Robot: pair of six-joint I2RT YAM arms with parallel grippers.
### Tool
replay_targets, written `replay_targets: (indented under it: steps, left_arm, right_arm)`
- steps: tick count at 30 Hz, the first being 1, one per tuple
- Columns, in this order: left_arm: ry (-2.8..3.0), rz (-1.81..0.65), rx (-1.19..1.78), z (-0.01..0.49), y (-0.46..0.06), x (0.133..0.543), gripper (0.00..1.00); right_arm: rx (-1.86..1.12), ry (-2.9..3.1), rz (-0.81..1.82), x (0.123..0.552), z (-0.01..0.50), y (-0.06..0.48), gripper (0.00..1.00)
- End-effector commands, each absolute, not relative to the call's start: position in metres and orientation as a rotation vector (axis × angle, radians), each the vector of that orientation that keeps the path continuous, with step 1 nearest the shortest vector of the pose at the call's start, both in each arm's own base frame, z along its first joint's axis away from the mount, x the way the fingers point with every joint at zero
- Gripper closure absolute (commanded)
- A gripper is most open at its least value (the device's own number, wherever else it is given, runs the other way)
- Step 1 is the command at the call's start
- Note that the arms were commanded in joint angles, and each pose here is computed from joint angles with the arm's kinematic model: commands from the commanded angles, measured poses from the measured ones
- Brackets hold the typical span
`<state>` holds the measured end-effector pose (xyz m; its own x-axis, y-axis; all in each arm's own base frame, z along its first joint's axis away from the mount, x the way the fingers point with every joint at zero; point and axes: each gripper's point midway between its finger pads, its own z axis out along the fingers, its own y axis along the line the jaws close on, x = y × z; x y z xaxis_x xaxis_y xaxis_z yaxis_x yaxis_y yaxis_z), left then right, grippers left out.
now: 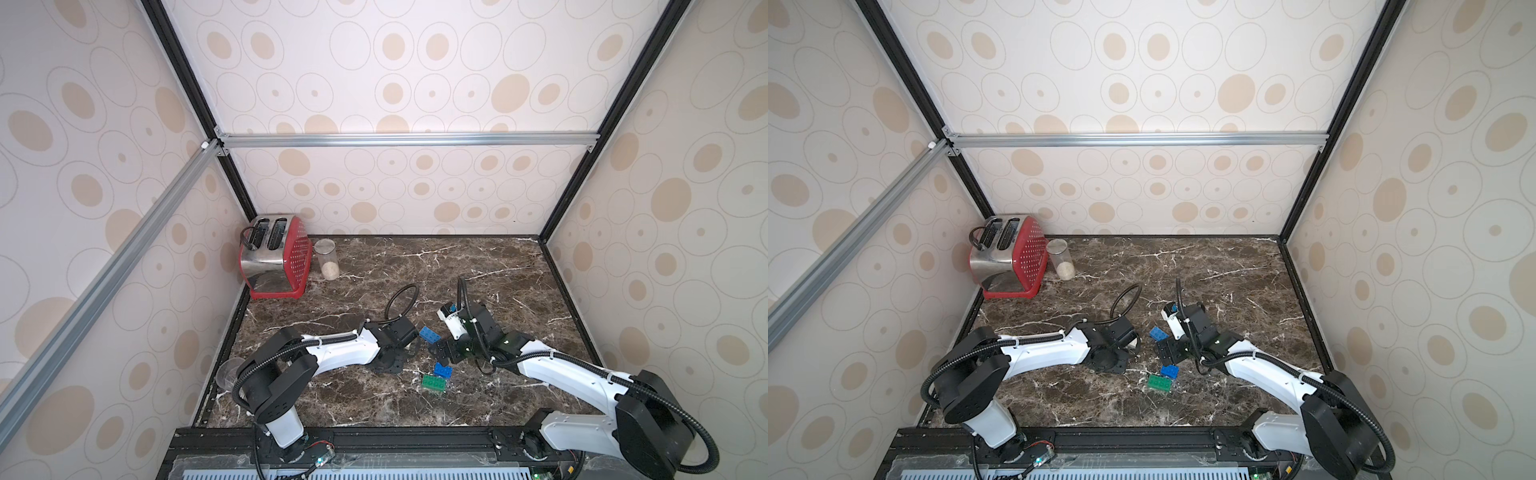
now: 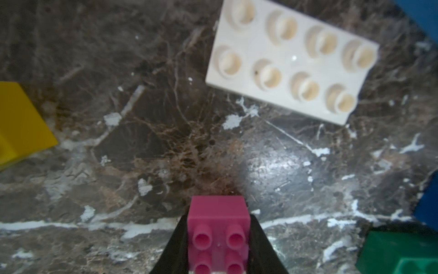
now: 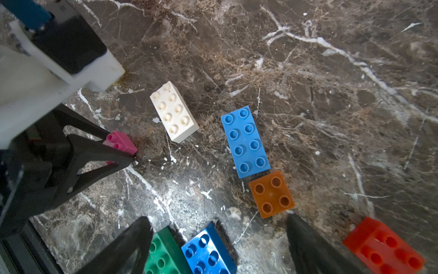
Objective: Assemble a heart with lego
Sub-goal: Place the lego brick at the center of the board, then pick up the lego brick from the center of the board.
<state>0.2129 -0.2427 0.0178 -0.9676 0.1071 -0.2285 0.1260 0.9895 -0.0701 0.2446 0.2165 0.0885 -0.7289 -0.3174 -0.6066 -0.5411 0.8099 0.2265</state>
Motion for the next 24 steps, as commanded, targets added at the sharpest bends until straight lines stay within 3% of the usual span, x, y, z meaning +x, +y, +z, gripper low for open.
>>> replay_targets:
  steps: [1,2,7,11,24]
  left_arm:
    - [2.925,-0.088,0.094,0.012,-0.242,0.213,0.80]
    - [2.931,-0.092,0.101,0.011,-0.243,0.212,0.76]
    - [2.924,-0.082,0.150,0.022,-0.243,0.213,0.39]
    - [2.906,-0.039,0.199,0.042,-0.234,0.212,0.24]
    - [2.747,-0.106,0.093,0.102,-0.160,0.257,0.23]
  right_arm:
    - [-0.659,2.430,0.522,0.243,0.089,0.218,0.08]
    - [-0.658,2.431,0.520,0.243,0.088,0.218,0.08]
    - [-0.673,2.426,0.499,0.244,0.089,0.218,0.08]
    - [-0.758,2.414,0.433,0.242,0.092,0.223,0.08]
    - [-1.217,2.330,0.324,0.244,0.092,0.286,0.16]
